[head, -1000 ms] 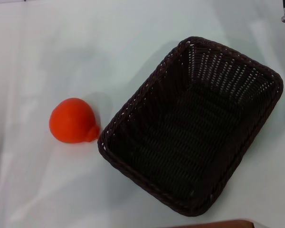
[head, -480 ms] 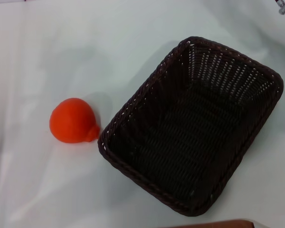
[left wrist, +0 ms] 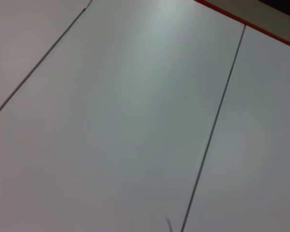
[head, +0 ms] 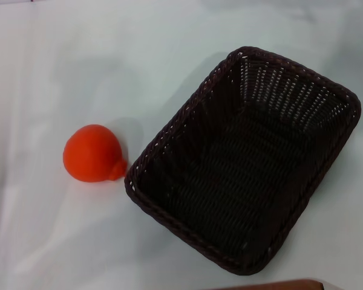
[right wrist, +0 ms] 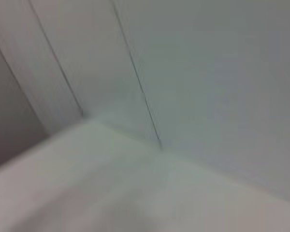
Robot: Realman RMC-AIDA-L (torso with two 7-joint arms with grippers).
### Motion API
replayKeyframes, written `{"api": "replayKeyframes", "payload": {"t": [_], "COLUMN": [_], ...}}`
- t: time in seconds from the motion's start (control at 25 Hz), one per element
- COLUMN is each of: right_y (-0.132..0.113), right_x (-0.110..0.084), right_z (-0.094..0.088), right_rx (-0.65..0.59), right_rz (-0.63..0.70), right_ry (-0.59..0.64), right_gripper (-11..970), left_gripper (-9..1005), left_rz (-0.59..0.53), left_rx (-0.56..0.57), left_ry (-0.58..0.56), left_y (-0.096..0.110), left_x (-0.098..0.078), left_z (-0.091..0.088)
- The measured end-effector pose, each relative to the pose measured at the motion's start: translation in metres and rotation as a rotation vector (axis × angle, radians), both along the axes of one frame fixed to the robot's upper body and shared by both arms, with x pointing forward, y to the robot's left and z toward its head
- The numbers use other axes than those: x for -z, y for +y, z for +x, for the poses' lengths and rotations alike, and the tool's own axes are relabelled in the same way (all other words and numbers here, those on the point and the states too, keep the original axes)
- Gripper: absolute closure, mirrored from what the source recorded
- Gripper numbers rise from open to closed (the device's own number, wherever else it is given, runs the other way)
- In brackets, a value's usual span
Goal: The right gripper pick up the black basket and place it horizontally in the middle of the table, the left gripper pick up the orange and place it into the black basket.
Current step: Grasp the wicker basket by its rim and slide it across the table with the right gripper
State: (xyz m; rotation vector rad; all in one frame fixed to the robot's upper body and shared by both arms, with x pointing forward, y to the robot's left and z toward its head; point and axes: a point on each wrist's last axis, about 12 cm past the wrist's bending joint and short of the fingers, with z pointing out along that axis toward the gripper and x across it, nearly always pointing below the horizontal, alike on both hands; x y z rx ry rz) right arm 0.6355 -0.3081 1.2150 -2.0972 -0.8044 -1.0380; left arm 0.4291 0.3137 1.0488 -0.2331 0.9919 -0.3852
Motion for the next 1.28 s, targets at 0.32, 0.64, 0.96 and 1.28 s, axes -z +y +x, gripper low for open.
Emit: {"api": "replayKeyframes", "payload": {"t": [0.32,0.64,0.96,1.28], "right_y": [0.003,0.017,0.034,0.05], "right_x": [-0.018,-0.006,0.015,0.035], "right_z": [-0.008,-0.007,-0.003,-0.003], "right_rx": [-0.035,-0.065,-0.092,-0.141], "right_rz": [-0.293,-0.453,-0.544,-0.605], "right_ry": [0.209,0.289,0.319,0.351], "right_gripper": [30,29,49,70], "left_gripper": [245,245,246,245], "left_rz": [0.0,0.003,0.004,0.003], "left_rx": [0.013,0.025,0.023,0.023], "left_ry": [-0.009,-0.012,-0.01,-0.003], "left_y": [-0.003,-0.004,-0.003,-0.003], "left_x": [-0.001,-0.002,-0.002,-0.002], "left_z": [0.002,0.004,0.003,0.006]}}
